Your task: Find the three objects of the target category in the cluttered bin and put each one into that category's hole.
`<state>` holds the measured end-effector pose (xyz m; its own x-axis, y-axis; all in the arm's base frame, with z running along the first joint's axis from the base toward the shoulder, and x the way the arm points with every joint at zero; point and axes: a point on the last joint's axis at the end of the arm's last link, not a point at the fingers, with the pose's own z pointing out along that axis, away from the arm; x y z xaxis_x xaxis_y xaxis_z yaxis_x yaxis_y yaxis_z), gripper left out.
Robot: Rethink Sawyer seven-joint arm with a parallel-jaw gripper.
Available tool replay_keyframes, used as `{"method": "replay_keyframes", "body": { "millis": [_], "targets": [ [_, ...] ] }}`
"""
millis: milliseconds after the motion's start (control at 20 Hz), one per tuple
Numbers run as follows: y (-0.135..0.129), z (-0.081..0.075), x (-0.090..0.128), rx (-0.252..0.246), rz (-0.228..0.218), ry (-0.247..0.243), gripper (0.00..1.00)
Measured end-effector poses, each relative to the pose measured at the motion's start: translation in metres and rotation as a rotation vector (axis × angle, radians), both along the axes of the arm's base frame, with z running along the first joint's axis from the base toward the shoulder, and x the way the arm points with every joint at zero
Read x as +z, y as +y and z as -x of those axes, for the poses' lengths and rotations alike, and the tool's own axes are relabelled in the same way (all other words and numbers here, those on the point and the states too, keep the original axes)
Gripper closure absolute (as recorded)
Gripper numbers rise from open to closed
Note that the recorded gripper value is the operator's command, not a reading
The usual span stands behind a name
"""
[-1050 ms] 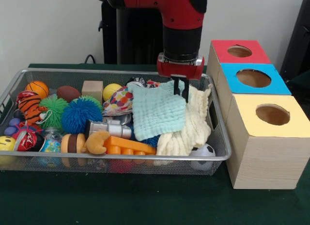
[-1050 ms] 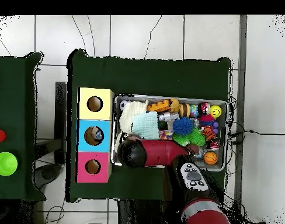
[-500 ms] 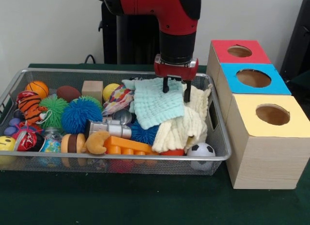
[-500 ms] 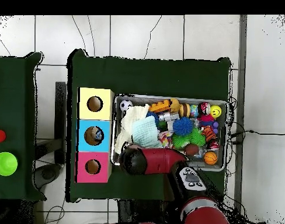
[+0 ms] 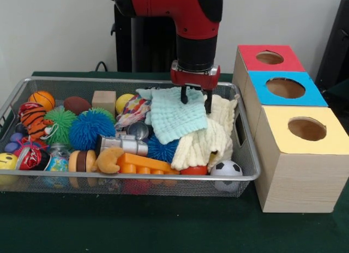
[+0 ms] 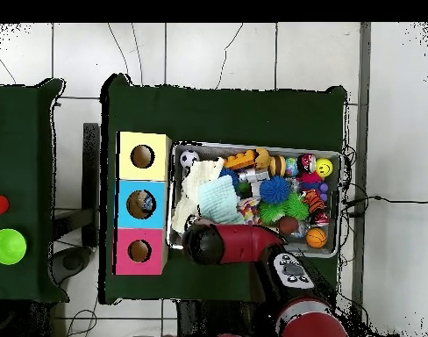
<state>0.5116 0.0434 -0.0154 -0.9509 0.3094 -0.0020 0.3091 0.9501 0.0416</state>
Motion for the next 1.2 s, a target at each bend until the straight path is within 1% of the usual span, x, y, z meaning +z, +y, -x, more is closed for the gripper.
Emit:
{"method": "replay_keyframes", "body": {
  "millis": [150,300,400,500,550,650,750,900,1000,1050,1200],
  "targets": [
    [-0.006,0.001,0.005,-0.011,0.0,-0.002,0.0],
    [-0.021,0.006,0.033,-0.035,0.01,0.001,0.0],
    [-0.032,0.007,0.056,-0.054,0.022,0.015,0.0],
    [-0.038,0.007,0.067,-0.063,0.029,0.026,0.0],
    [-0.046,0.007,0.082,-0.076,0.037,0.044,0.0],
    [-0.052,0.006,0.097,-0.091,0.044,0.066,0.0],
    [-0.064,0.006,0.123,-0.122,0.053,0.11,0.0],
    [-0.075,0.007,0.145,-0.147,0.058,0.153,0.0],
    [-0.084,0.007,0.154,-0.163,0.062,0.173,0.0],
    [-0.087,0.006,0.155,-0.168,0.062,0.174,0.0],
    [-0.1,0.002,0.149,-0.183,0.063,0.165,0.0]
  ]
}}
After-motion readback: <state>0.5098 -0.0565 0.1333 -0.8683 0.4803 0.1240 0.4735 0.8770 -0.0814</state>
